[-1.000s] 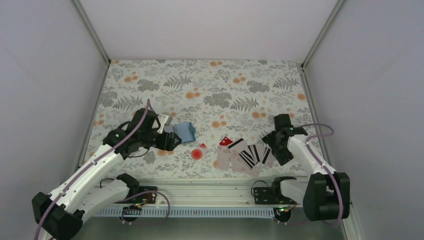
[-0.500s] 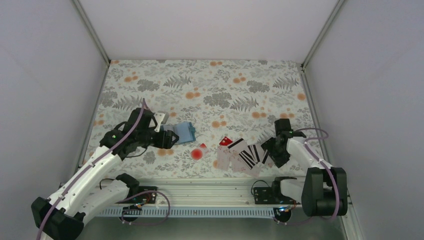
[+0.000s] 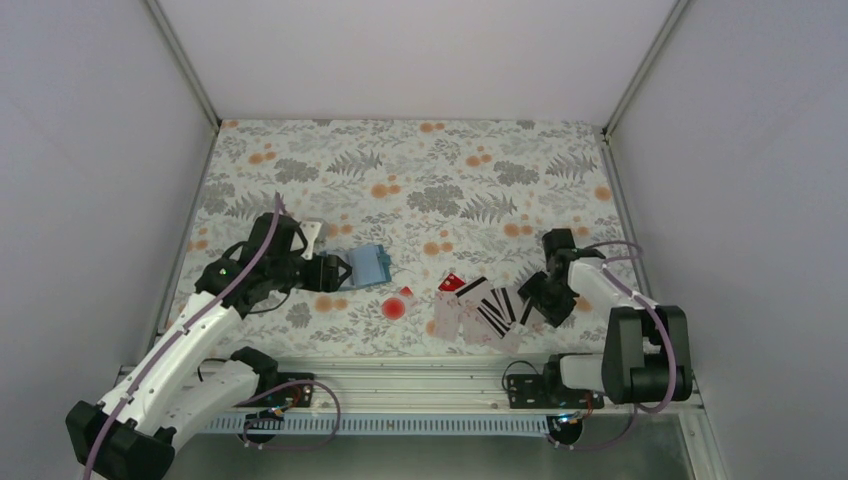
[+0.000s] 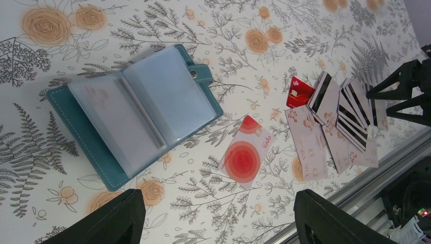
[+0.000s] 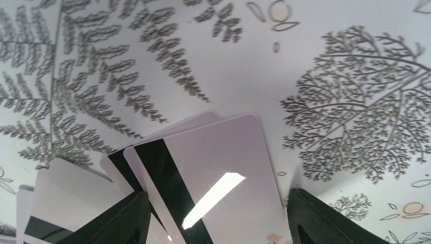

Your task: Put the credit cards into the card holder

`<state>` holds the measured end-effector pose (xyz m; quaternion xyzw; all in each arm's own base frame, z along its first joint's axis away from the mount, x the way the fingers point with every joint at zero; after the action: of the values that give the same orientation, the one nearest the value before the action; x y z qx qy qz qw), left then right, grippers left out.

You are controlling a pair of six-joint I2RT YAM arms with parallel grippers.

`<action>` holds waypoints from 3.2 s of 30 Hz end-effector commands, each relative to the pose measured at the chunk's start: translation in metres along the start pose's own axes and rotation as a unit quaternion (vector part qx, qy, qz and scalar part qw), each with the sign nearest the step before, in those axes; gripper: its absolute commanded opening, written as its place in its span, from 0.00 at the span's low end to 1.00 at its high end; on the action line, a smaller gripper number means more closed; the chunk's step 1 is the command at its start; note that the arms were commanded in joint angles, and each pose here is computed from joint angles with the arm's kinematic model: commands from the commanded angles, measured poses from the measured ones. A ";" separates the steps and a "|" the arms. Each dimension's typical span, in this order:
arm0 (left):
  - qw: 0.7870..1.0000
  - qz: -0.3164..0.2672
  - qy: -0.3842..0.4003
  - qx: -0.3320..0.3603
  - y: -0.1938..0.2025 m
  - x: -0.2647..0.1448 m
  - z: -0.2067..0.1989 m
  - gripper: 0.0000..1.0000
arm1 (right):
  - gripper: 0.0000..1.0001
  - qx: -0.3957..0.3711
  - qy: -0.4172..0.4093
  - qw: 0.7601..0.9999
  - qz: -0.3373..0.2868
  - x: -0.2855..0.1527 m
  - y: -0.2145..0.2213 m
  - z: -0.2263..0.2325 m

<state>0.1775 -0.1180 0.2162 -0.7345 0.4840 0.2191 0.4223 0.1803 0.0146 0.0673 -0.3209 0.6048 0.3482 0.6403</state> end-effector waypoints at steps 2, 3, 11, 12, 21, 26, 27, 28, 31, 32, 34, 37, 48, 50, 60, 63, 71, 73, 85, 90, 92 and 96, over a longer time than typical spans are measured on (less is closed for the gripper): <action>1.000 -0.004 0.011 0.005 0.000 -0.001 0.001 0.74 | 0.69 -0.043 -0.032 0.998 0.036 0.027 0.011 0.015; 1.000 -0.004 0.011 0.005 0.000 -0.001 0.001 0.74 | 0.70 -0.047 -0.040 0.997 0.039 0.027 0.011 0.019; 1.000 -0.005 0.011 0.002 -0.001 -0.001 0.003 0.74 | 0.61 -0.067 -0.054 0.996 0.037 0.021 0.014 0.047; 1.000 -0.006 0.011 0.002 -0.002 -0.002 0.003 0.74 | 0.59 -0.070 -0.053 0.995 0.040 0.022 0.016 0.048; 1.000 -0.007 0.009 0.000 -0.002 -0.002 0.003 0.74 | 0.51 -0.095 -0.041 0.994 0.034 0.016 0.019 0.048; 1.000 -0.005 0.008 -0.001 -0.002 -0.001 0.004 0.74 | 0.49 -0.121 -0.077 0.989 0.028 0.003 0.018 0.058; 1.000 -0.005 0.008 -0.001 -0.002 -0.001 0.004 0.74 | 0.49 -0.133 -0.092 0.986 0.029 0.001 0.018 0.063; 1.000 -0.005 0.009 -0.001 -0.002 -0.001 0.004 0.74 | 0.49 -0.144 -0.111 0.983 0.032 -0.001 0.018 0.070; 1.000 -0.002 0.009 -0.001 -0.002 0.000 0.004 0.74 | 0.66 -0.198 -0.114 0.973 0.032 -0.009 0.018 0.081; 1.000 -0.002 0.010 0.000 -0.002 0.000 0.004 0.74 | 0.71 -0.213 -0.104 0.971 0.030 -0.011 0.018 0.082; 1.000 -0.002 0.009 -0.001 -0.002 0.000 0.004 0.74 | 0.80 -0.234 -0.076 0.969 0.028 -0.013 0.018 0.080; 1.000 -0.003 0.009 -0.001 -0.002 0.000 0.004 0.74 | 0.85 -0.247 -0.037 0.968 0.020 -0.011 0.017 0.073; 1.000 -0.003 0.007 -0.002 -0.002 0.000 0.005 0.74 | 0.82 -0.266 0.000 0.964 0.027 0.005 0.019 0.071; 1.000 -0.003 0.006 -0.003 -0.002 0.000 0.005 0.74 | 0.82 -0.267 0.002 0.963 0.027 0.006 0.020 0.073; 1.000 -0.008 0.008 -0.001 -0.002 -0.002 0.004 0.74 | 0.69 -0.266 0.034 0.963 0.038 0.019 0.024 0.077; 1.000 -0.009 0.008 -0.001 -0.002 -0.002 0.004 0.74 | 0.65 -0.263 0.030 0.963 0.046 0.025 0.028 0.077; 1.000 -0.010 0.009 0.000 -0.002 -0.003 0.004 0.74 | 0.56 -0.261 0.011 0.964 0.039 0.017 0.029 0.081; 1.000 -0.008 0.010 0.000 -0.002 -0.002 0.004 0.74 | 0.53 -0.265 -0.001 0.964 0.035 0.010 0.029 0.086; 1.000 0.002 0.015 0.004 -0.001 0.001 0.003 0.74 | 0.56 -0.298 -0.056 0.952 0.049 -0.005 0.042 0.104; 1.000 0.007 0.016 0.004 0.000 0.002 0.003 0.74 | 0.62 -0.352 -0.088 0.930 0.066 -0.008 0.063 0.126; 1.000 0.007 0.017 0.004 0.000 0.002 0.004 0.74 | 0.62 -0.370 -0.085 0.922 0.074 -0.007 0.071 0.132; 1.000 0.010 0.018 0.004 0.000 0.003 0.003 0.74 | 0.62 -0.385 -0.073 0.917 0.076 -0.008 0.081 0.137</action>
<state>0.1788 -0.1160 0.2165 -0.7353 0.4925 0.2124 0.4143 0.1911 0.1572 0.0805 -0.4662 0.4158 0.6057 0.4928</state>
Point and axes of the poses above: each gripper's point midway between its finger pads, its own x axis out along the fingers, its own z axis along the line the jaws close on, y = z × x, the point moved 6 cm from there along -x, back along the fingers, and after that the axes turned 14 degrees about -x, right-handed, at the moved point
